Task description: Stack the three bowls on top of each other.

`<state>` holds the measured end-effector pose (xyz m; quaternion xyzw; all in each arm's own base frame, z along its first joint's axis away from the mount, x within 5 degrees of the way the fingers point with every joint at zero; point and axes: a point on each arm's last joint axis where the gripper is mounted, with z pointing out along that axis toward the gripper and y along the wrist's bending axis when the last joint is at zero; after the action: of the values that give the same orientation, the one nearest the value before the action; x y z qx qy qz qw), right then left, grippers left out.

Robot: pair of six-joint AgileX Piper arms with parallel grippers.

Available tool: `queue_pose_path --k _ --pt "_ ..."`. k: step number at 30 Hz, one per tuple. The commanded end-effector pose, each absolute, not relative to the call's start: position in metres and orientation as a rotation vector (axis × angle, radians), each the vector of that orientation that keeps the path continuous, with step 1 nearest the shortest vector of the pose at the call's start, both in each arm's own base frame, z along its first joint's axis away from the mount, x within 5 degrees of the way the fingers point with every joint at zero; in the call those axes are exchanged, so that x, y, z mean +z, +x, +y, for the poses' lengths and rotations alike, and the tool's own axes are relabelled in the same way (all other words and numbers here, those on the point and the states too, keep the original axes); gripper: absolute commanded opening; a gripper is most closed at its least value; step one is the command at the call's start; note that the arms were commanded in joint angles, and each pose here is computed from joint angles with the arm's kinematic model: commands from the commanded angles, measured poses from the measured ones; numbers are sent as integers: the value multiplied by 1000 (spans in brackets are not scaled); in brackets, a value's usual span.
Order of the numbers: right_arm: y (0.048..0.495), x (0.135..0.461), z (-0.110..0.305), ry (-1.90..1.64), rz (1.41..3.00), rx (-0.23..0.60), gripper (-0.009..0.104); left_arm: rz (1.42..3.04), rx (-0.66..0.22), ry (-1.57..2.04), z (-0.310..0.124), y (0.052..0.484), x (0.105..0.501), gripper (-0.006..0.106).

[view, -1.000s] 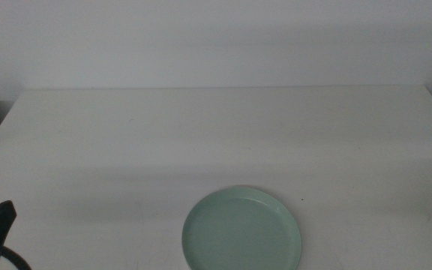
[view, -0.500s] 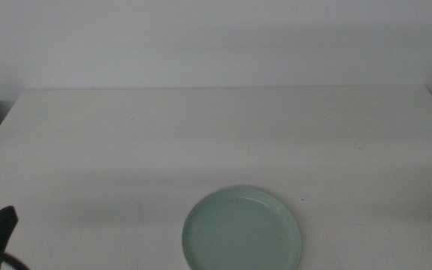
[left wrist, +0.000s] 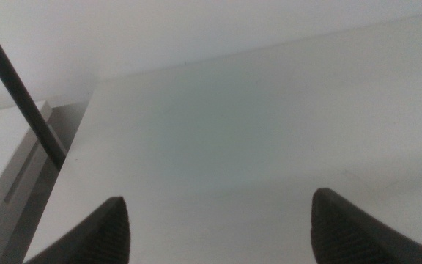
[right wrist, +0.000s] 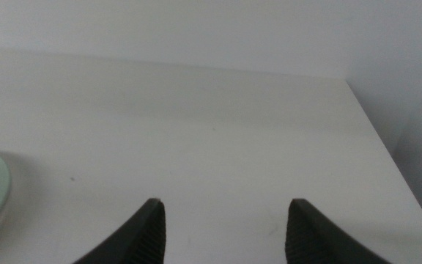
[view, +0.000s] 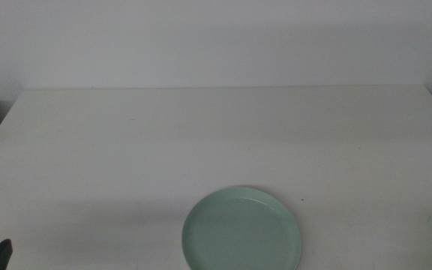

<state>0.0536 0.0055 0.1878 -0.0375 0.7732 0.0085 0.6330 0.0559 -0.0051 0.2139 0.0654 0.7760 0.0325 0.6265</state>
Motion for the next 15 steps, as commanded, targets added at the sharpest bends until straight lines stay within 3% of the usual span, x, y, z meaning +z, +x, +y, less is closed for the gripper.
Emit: queue_pose_path --k 1,15 --pt "53 200 3 -84 1638 -35 43 1683 90 115 -3 56 225 82" --pt "54 187 3 -93 1690 -36 43 1771 76 129 -4 54 179 82"
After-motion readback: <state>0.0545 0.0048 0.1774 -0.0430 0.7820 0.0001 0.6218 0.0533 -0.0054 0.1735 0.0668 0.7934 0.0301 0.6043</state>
